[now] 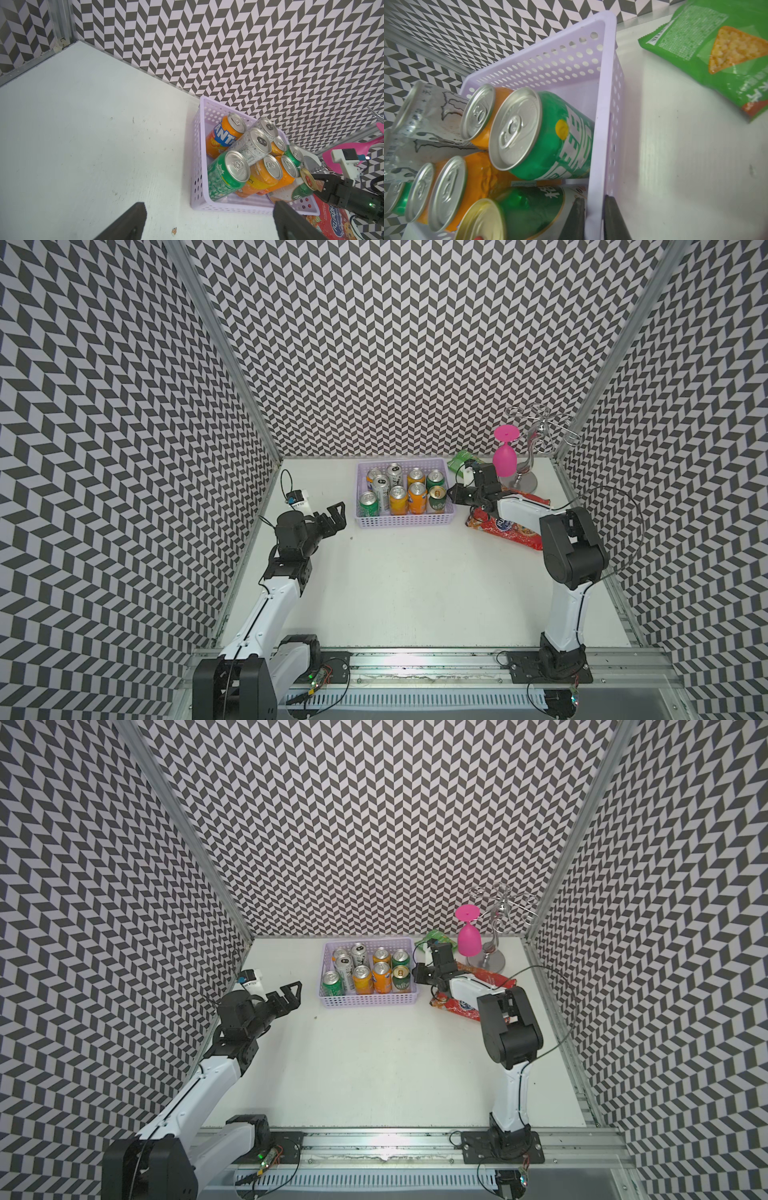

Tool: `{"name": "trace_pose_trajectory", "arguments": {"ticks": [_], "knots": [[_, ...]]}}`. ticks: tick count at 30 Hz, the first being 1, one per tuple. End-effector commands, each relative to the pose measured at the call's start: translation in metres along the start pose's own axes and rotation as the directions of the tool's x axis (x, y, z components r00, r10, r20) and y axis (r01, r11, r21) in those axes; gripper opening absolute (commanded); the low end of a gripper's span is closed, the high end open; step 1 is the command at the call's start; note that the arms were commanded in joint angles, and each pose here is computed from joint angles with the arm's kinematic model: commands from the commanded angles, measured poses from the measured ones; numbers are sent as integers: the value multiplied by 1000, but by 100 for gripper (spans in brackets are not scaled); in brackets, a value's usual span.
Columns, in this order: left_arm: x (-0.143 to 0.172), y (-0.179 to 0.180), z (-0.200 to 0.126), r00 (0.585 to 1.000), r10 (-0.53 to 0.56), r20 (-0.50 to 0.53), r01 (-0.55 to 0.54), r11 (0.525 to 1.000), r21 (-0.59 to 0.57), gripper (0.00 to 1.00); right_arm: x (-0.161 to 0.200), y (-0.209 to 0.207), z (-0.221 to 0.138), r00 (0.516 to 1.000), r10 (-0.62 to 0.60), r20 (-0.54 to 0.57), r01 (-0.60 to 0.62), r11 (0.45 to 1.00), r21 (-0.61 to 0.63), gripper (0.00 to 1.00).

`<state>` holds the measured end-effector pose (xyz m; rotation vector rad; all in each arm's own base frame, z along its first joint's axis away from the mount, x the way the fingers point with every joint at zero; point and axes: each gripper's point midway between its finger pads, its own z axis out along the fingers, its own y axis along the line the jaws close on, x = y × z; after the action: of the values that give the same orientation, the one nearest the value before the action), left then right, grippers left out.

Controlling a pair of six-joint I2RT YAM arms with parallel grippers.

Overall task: Take out the drinks from the basket
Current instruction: Move the basket to the center of the board.

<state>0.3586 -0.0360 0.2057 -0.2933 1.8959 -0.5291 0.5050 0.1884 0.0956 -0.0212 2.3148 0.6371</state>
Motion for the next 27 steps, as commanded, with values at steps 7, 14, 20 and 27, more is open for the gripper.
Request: {"name": "trace_pose_trajectory", "arguments": {"ticks": [7,14,20,27], "knots": [[-14,-32,7,999,54,6,-54,992,113,99,32,-47,-38,995,-82,-62,87,993,84,0],[-5,-52,16,994,109,-31,-104,984,143,99,46,-58,-52,996,-63,-69,70,992,106,0],[12,-69,26,977,195,-83,-181,972,150,98,51,-62,-57,997,-52,-58,59,992,111,15],[32,-78,38,953,263,-152,-239,957,163,97,20,-47,-71,995,-98,12,97,991,90,45]]}}
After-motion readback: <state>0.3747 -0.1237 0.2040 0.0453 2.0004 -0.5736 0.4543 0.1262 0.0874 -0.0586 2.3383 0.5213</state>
